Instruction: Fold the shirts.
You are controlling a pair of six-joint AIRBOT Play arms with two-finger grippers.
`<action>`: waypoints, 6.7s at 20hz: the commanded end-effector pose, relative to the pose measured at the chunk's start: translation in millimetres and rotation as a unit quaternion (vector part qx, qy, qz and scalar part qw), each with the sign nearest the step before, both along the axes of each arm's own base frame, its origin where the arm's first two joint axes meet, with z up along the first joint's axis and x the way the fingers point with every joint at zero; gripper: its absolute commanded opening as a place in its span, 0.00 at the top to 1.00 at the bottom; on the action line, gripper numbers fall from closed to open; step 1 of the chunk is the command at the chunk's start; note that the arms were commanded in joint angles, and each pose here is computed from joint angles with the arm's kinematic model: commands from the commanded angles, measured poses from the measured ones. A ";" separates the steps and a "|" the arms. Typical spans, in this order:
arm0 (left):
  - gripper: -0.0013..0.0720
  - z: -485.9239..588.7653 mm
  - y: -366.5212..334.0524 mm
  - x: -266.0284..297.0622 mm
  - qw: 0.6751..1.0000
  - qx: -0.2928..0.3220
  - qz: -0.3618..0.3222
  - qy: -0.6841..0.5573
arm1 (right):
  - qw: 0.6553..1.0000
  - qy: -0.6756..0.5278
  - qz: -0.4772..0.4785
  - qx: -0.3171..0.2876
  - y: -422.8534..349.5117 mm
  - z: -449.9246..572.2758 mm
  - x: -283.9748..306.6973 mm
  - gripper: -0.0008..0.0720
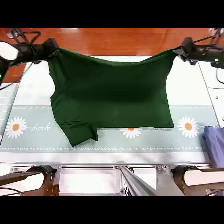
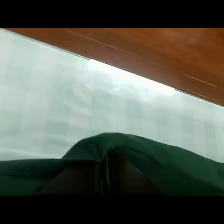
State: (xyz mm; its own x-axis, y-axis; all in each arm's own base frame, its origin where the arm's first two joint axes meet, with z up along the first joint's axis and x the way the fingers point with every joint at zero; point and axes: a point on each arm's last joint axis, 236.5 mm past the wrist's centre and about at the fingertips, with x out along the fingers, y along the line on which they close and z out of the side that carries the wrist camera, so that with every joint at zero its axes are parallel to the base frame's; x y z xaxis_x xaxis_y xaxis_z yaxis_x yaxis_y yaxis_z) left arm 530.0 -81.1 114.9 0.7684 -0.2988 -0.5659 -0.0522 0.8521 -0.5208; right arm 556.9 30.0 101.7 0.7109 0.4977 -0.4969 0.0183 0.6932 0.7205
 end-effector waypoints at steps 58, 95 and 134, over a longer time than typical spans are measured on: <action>0.95 -194.4 15.9 -231.5 0.936 -0.157 -0.072 0.306 | 0.926 0.374 -0.039 0.022 -7.1 -209.4 -287.9 0.13; 0.95 348.2 84.1 -381.1 0.916 0.295 0.088 -0.259 | 0.911 -0.201 -0.091 -0.349 -9.7 330.9 -399.1 0.95; 0.95 -178.6 38.5 -58.6 0.954 0.058 -0.082 0.281 | 0.926 0.296 0.201 -0.123 1.1 -145.6 -65.9 0.95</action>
State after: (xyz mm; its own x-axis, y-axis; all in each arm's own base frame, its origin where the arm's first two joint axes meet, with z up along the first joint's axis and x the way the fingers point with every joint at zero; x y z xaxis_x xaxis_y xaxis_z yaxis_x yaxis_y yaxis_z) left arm 502.3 -37.2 -43.8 0.4266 -0.2627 -0.8655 -0.2099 0.9020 -0.3772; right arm 532.4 30.5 -28.0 0.2427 0.5021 -0.8300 0.0969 0.8388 0.5358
